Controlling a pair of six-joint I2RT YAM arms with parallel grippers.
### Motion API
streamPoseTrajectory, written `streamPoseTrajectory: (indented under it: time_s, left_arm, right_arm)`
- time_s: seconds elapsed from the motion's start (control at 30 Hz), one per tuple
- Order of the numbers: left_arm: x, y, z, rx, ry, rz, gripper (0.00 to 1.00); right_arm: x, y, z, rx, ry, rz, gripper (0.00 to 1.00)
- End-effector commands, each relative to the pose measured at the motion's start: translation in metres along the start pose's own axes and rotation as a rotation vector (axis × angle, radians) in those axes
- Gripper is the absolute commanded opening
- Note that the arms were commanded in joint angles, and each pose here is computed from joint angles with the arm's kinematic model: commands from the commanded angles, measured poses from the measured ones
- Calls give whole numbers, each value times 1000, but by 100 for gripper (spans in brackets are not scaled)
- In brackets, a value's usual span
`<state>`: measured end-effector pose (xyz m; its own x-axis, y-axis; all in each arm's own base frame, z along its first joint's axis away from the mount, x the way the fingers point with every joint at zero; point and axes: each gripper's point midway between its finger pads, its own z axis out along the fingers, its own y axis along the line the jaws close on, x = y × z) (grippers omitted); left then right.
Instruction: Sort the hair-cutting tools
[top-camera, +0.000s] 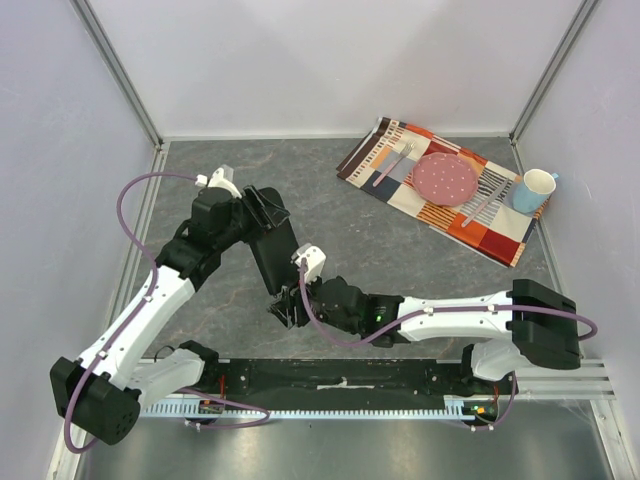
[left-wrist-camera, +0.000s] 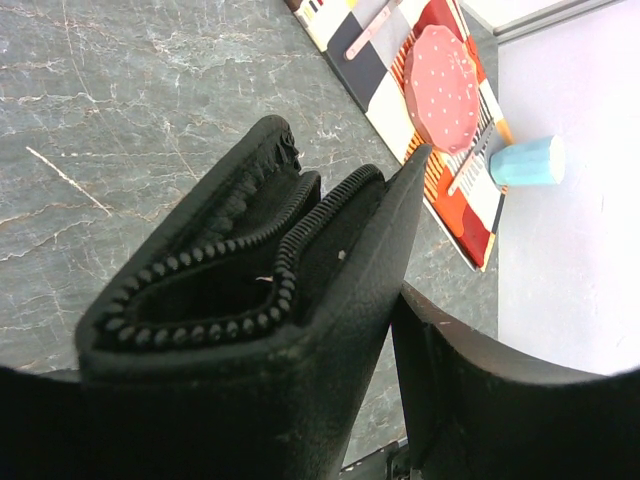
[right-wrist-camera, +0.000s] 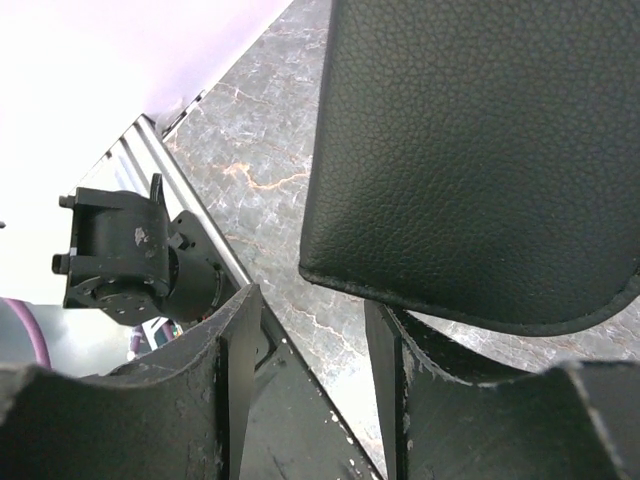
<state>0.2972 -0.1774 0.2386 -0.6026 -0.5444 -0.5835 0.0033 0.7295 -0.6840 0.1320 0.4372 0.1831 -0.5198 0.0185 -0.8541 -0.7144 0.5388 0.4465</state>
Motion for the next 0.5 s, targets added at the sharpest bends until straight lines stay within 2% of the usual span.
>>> streamPoseTrajectory:
  time_s: [0.0,0.13,0.2,0.47]
  left_arm:
    - [-25,-30,-8,78,-73,-24,2]
    - [-24,-31,-8,87,-68,-28,2]
    - [-22,-30,-7,86,-64,-28,2]
    - [-19,-26,-5,82,-59,-33,2]
  right_arm:
    - [-7,-5,4,35,-82,-23,51]
    - [-14,-2,4,39,-130,-57,48]
    - [-14,0,4,36,-136,-81,42]
    - [-19,9,5,26,-173,-93,39]
